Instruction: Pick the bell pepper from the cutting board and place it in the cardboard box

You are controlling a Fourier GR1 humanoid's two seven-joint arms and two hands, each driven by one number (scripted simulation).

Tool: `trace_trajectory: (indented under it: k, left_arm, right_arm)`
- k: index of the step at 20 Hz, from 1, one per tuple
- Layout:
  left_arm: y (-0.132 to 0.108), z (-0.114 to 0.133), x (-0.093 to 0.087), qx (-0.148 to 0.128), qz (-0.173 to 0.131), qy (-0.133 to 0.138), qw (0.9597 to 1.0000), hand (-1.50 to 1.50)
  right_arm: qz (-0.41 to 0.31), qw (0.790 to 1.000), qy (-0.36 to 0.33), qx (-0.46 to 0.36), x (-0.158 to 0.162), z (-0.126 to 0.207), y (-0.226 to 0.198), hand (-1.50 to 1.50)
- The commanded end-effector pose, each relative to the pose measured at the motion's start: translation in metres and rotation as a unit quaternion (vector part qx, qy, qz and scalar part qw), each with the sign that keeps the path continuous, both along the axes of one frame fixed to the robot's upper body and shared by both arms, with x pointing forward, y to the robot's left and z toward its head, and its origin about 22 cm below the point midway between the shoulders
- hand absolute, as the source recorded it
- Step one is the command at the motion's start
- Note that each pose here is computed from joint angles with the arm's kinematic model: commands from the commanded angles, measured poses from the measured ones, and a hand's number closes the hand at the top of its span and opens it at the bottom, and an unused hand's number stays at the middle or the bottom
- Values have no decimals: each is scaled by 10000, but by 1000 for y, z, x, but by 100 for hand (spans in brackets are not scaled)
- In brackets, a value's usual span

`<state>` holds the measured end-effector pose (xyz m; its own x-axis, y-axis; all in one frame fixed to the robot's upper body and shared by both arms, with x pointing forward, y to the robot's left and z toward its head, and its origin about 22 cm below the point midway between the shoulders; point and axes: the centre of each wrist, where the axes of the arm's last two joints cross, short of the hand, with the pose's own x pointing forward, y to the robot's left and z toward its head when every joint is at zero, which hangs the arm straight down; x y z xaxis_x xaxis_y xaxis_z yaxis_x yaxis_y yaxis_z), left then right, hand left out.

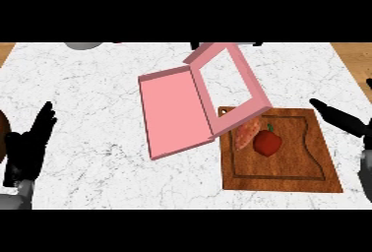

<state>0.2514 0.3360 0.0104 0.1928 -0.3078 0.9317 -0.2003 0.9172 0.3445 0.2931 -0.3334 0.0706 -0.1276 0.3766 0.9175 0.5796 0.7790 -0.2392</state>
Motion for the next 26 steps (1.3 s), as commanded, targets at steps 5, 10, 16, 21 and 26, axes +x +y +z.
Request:
trace_trajectory:
  k: [5, 10, 16, 21, 26]
  left_arm:
    - [-37, -6, -6, 196, -496, -163, 9984, 0]
    - [-38, -3, -9, 164, -546, -133, 9983, 0]
    - [-48, -2, -10, 280, -692, -177, 9971, 0]
    - [-56, -8, -11, 173, -691, -134, 9974, 0]
    - [-42, 4, 0, 190, -690, -201, 9972, 0]
  right_arm:
    - [-2061, 9776, 151, -392, -40, -57, 43, -150]
    - [-1750, 9527, 2107, -1314, -69, -73, -1, -150]
    - [-991, 8953, 4089, -1463, -65, -51, 8, -150]
    - [-510, 8556, 4951, -1420, -51, 1, 51, -150]
    - [-588, 8288, 5404, -1330, -33, 39, 98, -150]
